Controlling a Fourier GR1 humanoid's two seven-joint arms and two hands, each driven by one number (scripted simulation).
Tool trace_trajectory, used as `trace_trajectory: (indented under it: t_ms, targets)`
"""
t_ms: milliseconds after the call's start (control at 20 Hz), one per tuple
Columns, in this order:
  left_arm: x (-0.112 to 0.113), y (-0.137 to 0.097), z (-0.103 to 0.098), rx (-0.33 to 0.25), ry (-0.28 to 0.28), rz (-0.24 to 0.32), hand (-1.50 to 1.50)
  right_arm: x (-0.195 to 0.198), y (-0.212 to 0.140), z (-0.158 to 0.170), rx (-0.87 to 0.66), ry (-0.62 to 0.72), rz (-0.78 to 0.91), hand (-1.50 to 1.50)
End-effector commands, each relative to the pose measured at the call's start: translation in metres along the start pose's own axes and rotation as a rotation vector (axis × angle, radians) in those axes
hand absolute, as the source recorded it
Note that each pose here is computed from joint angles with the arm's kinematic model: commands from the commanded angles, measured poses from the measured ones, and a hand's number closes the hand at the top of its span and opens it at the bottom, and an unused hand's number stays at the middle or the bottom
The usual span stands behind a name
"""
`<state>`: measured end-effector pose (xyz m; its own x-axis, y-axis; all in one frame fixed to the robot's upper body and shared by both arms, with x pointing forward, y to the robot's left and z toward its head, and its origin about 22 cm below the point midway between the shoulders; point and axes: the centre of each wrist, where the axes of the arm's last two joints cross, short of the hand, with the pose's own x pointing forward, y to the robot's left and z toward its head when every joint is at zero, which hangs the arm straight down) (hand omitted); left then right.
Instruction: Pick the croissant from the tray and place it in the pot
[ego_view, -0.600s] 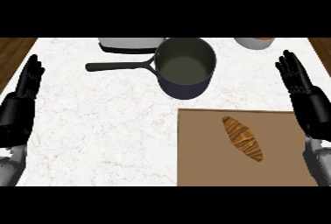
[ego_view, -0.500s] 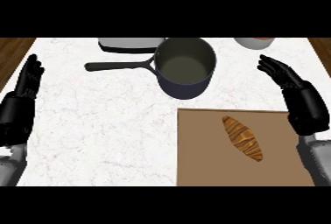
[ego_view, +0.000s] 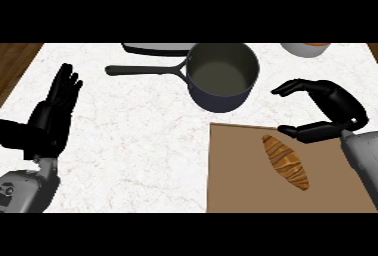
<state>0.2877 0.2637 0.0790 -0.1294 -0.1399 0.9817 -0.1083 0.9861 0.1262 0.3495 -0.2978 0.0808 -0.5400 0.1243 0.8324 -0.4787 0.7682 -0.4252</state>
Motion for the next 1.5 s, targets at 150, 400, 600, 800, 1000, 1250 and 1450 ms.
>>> trace_trajectory:
  t_ms: [150,400,600,800,1000,1250,1450]
  targets:
    - [-0.001,-0.009,-0.002,0.007,0.047,0.05,0.0,-0.024,-0.036,0.01,0.116,-0.196,-0.121,-1.5]
    - [0.007,0.004,-0.014,0.034,0.082,0.053,0.0,-0.002,-0.054,0.001,0.333,-0.143,-0.053,-1.5]
    - [0.006,0.003,-0.014,0.02,0.09,0.052,0.0,0.028,-0.064,-0.029,0.565,-0.013,0.12,-1.5]
    - [0.0,0.003,-0.007,0.034,0.08,0.04,0.0,0.04,-0.044,-0.042,0.766,0.037,0.287,-1.5]
    - [-0.003,0.007,-0.004,0.027,0.095,0.037,0.0,0.034,-0.017,-0.043,0.908,0.069,0.404,-1.5]
    - [-0.006,0.015,-0.002,0.052,0.096,0.055,0.0,0.036,-0.003,-0.038,1.003,0.111,0.444,-1.5]
    - [0.0,0.018,-0.005,0.058,0.088,0.046,0.0,0.026,-0.005,-0.035,0.983,0.101,0.426,-1.5]
